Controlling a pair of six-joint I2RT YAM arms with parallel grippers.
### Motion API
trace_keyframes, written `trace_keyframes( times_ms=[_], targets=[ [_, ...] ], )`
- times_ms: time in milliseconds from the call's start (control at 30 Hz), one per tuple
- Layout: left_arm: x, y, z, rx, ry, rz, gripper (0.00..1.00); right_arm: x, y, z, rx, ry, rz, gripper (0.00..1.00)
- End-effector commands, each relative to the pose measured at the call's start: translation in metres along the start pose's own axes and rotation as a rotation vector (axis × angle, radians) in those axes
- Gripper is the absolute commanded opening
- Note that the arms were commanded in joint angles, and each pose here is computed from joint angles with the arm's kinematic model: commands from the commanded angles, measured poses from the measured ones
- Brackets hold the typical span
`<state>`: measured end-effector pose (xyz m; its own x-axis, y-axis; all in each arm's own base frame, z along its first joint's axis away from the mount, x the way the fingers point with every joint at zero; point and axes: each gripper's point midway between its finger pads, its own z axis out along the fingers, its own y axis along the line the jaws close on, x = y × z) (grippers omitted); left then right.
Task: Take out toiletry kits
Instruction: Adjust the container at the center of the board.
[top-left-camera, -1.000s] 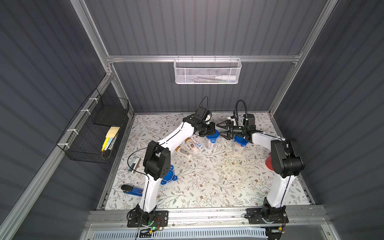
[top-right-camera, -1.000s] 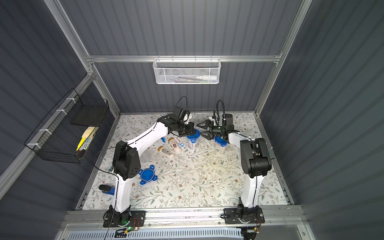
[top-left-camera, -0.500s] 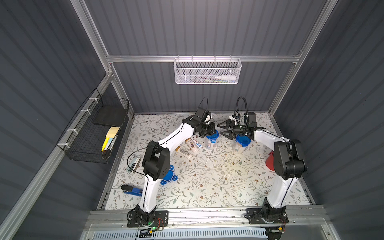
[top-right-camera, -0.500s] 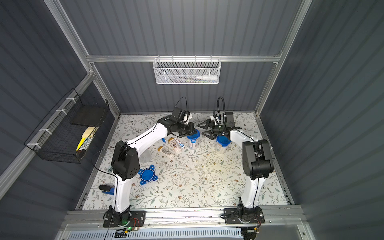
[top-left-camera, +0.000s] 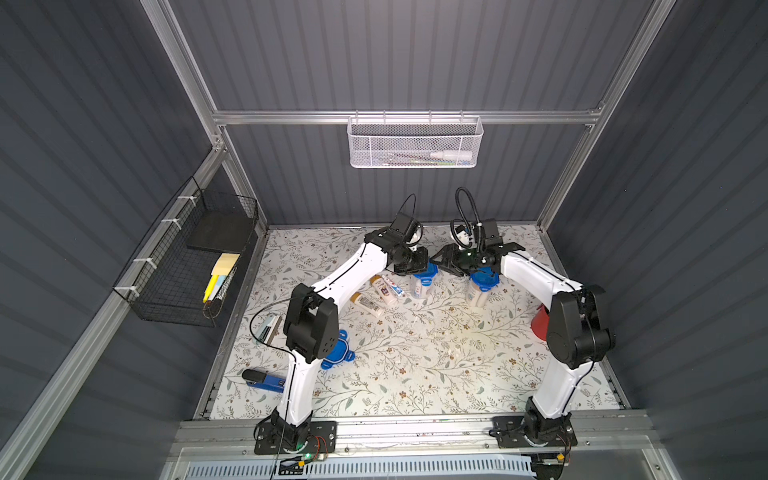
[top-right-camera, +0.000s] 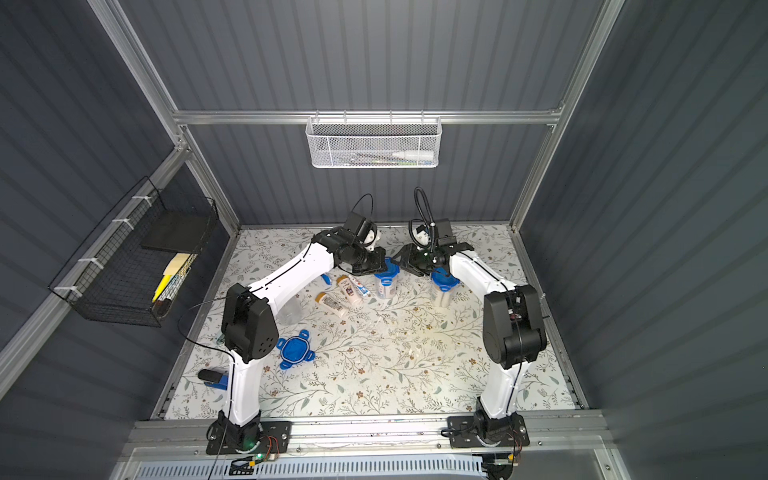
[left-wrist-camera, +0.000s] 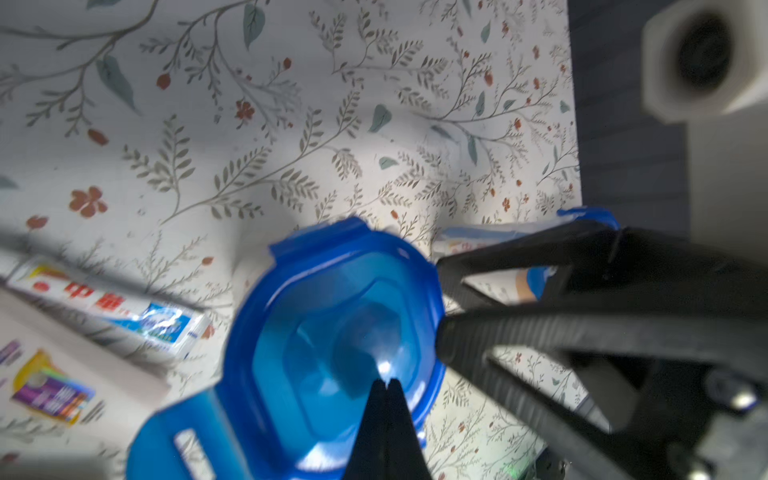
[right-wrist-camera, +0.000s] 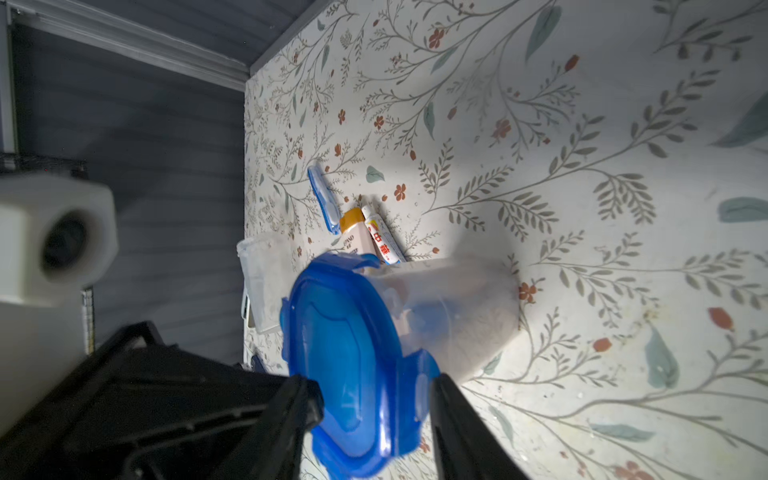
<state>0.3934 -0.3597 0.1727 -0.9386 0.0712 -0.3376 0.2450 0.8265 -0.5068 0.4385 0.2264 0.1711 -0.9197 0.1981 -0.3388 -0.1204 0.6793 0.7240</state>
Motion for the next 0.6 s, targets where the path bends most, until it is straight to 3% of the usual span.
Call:
trace_keyframes(
  times_ms=[0,100,267,433,567],
  targets=[
    [0.045,0.029,-0.012,-0.149,0.122,-0.007,0.0,-0.02,0.008,-0.012,0.045,-0.071,-0.055,0.45],
    [0.051,0.025,-0.029,-0.136,0.099,0.0,0.0,-0.028,0.016,-0.009,0.034,-0.101,-0.075,0.41],
    [0.064,0.04,-0.031,-0.187,0.116,-0.001,0.0,-0.039,0.02,0.006,0.117,-0.135,-0.175,0.22],
    [0.051,0.032,-0.022,-0.162,0.1,0.011,0.0,-0.022,0.009,0.036,0.225,-0.036,-0.211,0.2],
    [0.037,0.023,-0.019,-0.145,0.08,0.032,0.0,-0.017,-0.011,0.039,0.315,-0.038,-0.228,0.2]
  ],
)
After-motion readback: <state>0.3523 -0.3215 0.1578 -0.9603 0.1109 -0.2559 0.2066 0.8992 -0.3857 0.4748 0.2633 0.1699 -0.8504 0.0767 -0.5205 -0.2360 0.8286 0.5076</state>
